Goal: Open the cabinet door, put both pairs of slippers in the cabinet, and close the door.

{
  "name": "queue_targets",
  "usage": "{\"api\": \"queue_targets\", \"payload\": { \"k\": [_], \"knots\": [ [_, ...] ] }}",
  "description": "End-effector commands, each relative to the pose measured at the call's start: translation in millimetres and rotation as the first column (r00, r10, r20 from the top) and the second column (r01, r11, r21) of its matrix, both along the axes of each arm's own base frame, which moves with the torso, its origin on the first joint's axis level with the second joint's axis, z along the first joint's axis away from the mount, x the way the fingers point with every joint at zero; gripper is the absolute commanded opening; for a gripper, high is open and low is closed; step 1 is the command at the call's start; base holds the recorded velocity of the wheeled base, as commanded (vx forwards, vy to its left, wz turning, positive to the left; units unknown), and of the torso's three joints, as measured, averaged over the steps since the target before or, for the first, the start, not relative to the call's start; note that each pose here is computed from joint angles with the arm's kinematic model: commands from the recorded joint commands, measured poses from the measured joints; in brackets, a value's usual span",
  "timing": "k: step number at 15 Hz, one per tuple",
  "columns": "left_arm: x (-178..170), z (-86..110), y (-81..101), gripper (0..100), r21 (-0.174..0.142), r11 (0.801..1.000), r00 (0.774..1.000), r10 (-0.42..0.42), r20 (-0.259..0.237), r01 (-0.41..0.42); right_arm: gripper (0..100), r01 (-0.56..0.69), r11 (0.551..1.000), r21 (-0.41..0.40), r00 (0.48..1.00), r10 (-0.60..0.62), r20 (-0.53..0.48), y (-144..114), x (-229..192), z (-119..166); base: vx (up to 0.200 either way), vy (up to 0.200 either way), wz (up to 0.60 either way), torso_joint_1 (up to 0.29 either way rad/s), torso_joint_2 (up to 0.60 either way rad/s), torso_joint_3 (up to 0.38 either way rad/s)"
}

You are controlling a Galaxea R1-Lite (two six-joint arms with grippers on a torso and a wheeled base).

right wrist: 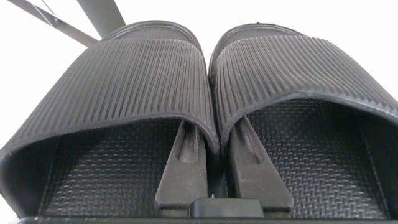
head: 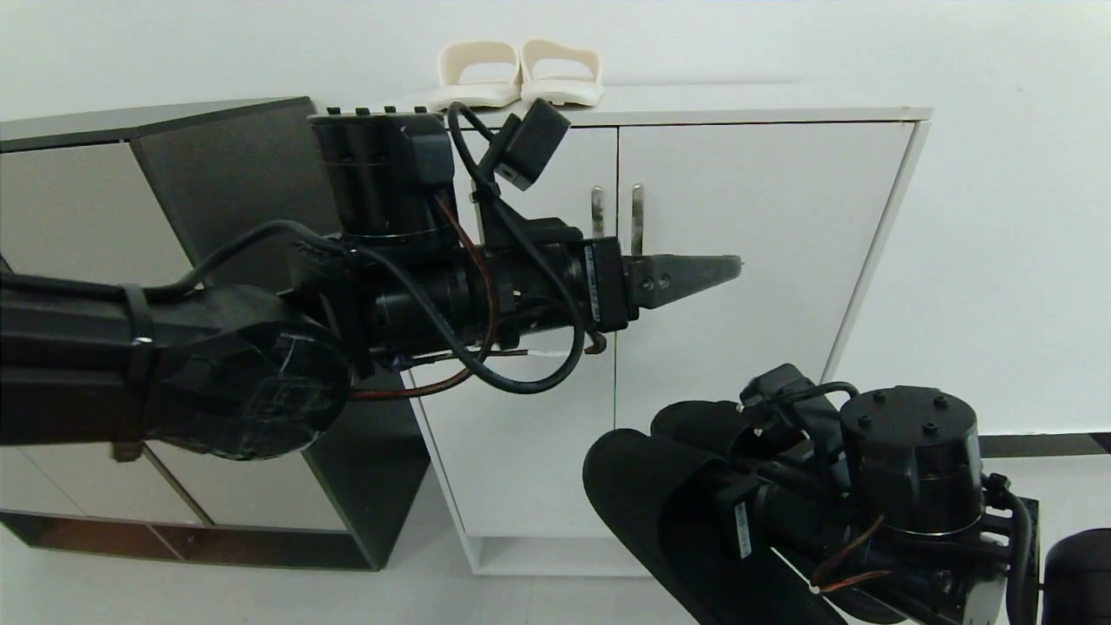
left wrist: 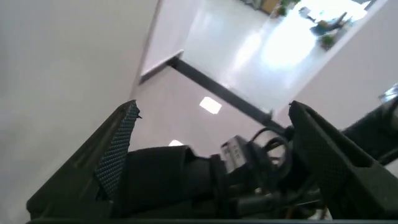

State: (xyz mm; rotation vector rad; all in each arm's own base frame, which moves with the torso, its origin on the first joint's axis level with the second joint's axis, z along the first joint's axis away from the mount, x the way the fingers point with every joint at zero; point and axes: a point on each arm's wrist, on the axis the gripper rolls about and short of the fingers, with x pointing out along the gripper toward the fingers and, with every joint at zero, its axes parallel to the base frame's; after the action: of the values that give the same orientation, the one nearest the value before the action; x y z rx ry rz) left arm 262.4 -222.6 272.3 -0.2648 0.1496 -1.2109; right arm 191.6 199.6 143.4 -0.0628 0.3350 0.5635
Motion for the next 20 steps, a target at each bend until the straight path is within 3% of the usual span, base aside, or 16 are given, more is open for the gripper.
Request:
{"api": "queue_targets", "payload": {
  "k": [1,3,7,12,15,17,20],
  "knots": [
    [13,1.1,-8.0,100,-0.024,1.000,0.999,-0.018,-0.031,0.017,0,0.000,1.000,0.000,1.000,0.000,0.001,0,0,0,0.000,0.000,0.00,0.000,0.00,0.000],
    [35,-3.3,-15.1,100,-0.024,0.996,0.996,0.085,-0.017,-0.085,0,0.000,1.000,0.002,1.000,0.000,0.002,0,0,1,0.000,0.000,0.00,0.000,0.00,0.000],
    [69,-13.3,-17.2,100,-0.014,0.977,0.977,0.212,-0.010,-0.212,0,0.000,1.000,-0.003,1.000,0.000,-0.002,0,0,-1,0.000,0.000,0.00,0.000,0.00,0.000],
    [79,-10.9,-6.5,100,-0.013,0.968,0.968,0.250,0.019,-0.250,0,0.000,1.000,-0.003,1.000,0.000,-0.002,0,0,-1,0.000,0.000,0.00,0.000,0.00,0.000],
    [93,-13.9,-9.9,100,-0.014,0.958,0.957,0.287,0.037,-0.287,0,0.000,1.000,-0.003,1.000,0.000,-0.002,0,0,-1,0.000,0.000,0.00,0.000,0.00,0.000],
    [104,-15.2,-11.8,100,0.005,0.955,0.955,0.297,0.023,-0.297,0,0.000,1.000,-0.003,1.000,0.000,-0.002,0,0,-1,0.000,0.000,0.00,0.000,0.00,0.000],
    [111,-19.5,-17.0,100,0.008,0.955,0.955,0.296,0.020,-0.296,0,0.000,1.000,-0.004,1.000,0.000,-0.003,0,0,-1,0.000,0.000,0.00,0.000,0.00,0.000]
  ]
}}
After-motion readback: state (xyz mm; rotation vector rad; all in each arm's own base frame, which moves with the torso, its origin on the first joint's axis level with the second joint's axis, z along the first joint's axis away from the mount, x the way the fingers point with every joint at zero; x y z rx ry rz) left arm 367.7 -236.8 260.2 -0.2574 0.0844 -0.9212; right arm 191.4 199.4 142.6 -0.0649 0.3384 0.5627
